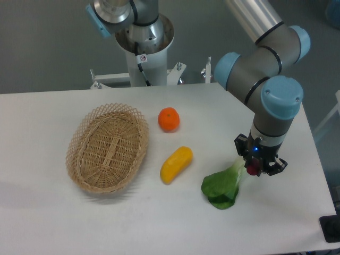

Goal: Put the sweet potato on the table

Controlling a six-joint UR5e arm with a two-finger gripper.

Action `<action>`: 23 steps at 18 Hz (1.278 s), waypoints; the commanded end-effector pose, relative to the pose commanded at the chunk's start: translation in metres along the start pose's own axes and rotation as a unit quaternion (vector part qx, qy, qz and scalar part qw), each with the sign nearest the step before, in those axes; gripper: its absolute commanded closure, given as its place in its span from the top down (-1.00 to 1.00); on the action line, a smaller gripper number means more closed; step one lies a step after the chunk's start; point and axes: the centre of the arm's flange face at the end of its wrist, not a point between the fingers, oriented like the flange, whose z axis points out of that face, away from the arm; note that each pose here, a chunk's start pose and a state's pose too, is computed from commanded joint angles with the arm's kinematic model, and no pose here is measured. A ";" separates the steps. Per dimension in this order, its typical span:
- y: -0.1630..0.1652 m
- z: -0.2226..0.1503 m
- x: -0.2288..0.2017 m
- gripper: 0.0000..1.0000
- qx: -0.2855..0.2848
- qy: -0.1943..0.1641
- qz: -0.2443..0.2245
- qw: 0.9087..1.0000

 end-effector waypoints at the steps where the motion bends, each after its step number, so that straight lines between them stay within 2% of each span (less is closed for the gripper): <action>1: 0.000 0.000 0.000 -0.47 0.000 0.000 0.000 1.000; 19: -0.004 0.000 -0.003 -0.48 0.001 -0.001 -0.007 1.000; 21: -0.010 0.008 -0.002 -0.48 0.000 0.003 -0.031 1.000; 23: -0.030 0.011 0.004 -0.48 0.001 0.005 -0.054 0.999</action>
